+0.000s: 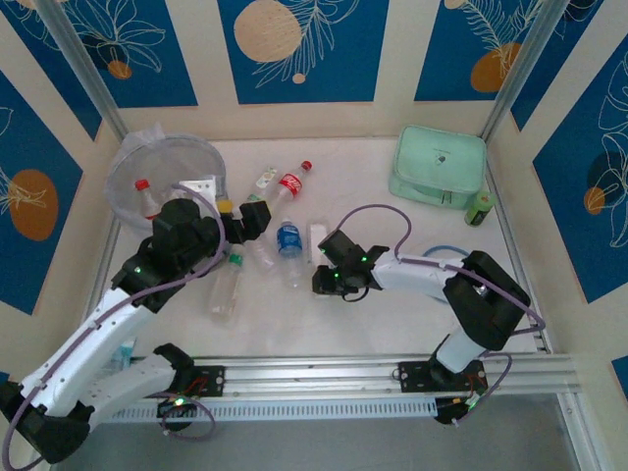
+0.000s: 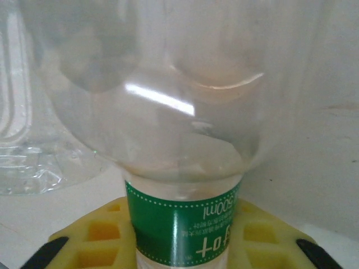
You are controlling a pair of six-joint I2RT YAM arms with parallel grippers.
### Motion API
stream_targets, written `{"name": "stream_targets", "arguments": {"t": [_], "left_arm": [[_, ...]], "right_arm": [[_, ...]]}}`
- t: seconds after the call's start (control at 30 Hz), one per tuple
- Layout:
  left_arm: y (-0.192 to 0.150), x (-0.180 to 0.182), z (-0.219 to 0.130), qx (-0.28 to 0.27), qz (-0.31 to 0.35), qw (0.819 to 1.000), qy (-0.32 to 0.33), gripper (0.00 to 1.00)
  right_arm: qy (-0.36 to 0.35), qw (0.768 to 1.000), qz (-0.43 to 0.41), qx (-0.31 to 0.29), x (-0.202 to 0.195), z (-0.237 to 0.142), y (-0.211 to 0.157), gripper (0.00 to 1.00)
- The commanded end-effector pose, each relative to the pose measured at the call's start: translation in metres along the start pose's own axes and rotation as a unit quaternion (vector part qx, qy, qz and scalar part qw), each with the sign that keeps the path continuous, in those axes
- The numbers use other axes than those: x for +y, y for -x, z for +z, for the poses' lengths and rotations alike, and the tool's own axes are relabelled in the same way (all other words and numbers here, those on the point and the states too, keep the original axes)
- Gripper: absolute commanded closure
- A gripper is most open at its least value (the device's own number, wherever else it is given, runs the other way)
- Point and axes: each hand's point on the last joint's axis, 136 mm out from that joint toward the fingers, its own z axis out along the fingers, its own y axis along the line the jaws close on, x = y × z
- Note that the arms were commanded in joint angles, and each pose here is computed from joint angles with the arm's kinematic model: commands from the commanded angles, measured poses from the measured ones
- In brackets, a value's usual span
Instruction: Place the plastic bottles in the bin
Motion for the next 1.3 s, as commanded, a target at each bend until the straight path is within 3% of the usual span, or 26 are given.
{"name": "stream_targets", "arguments": {"t": [0.0,0.23,0.4,0.63,0.77,0.97,1.27], "left_arm": [[0.028,-0.010,-0.011,-0.041,0.031,0.999,0.011,0.00],[0.035,-0.031,-0.006,-0.032,0.050,0.998,-0.009,0.00],[0.041,-0.051,-0.005,-0.036,0.065,0.996,-0.052,0.00],[0.043,-0.061,-0.010,-0.031,0.054,0.995,-0.080,0.00],[0.038,-0.070,0.005,-0.011,0.030,0.995,-0.090,0.00],[0.021,-0.102,0.040,0.016,0.033,0.992,-0.121,0.00],[0.020,-0.128,0.067,0.016,0.044,0.990,-0.130,0.00]], "right_arm": [[-0.005,1.000,-0.007,-0.027,-0.005,-0.017,0.008,0.80],[0.028,0.983,-0.087,-0.162,-0.001,-0.074,0.041,0.90],[0.012,0.975,-0.036,-0.219,-0.035,-0.105,0.058,1.00],[0.151,0.948,-0.021,-0.279,-0.034,-0.148,0.064,1.00],[0.244,0.923,-0.063,-0.291,-0.012,-0.172,0.059,1.00],[0.325,0.897,-0.161,-0.254,0.028,-0.195,0.042,1.00],[0.325,0.886,-0.239,-0.231,0.062,-0.188,0.025,1.00]]}}
